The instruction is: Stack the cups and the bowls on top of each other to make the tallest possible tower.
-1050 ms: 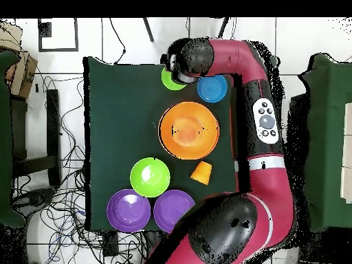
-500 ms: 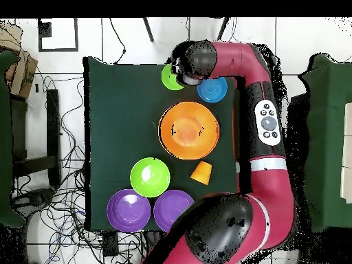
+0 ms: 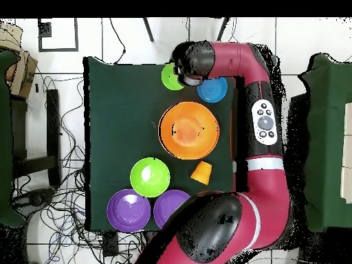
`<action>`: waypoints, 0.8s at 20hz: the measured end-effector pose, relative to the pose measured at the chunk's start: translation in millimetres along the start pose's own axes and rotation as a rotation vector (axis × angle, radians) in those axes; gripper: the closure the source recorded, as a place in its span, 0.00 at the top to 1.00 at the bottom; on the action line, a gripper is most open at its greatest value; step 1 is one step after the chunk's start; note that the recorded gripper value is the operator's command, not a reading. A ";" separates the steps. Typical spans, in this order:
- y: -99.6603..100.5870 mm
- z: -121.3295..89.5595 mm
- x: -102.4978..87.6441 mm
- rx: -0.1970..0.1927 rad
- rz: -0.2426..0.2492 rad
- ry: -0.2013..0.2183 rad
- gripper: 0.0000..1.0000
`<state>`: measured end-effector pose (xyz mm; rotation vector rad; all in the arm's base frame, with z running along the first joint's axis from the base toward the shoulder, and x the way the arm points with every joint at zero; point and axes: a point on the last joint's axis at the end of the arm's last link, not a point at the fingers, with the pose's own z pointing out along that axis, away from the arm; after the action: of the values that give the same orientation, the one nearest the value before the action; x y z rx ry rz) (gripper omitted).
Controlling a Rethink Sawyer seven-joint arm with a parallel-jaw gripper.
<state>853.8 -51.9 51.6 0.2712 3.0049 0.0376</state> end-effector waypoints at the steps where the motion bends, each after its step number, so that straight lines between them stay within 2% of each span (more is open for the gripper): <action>1: -0.3 2.6 0.2 0.004 0.001 0.001 1.00; 6: -4.9 17.0 4.7 0.022 0.006 0.011 1.00; 16: -15.9 45.1 9.4 0.029 0.031 0.024 1.00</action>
<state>847.5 -65.2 5.1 0.3225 3.0274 -0.0001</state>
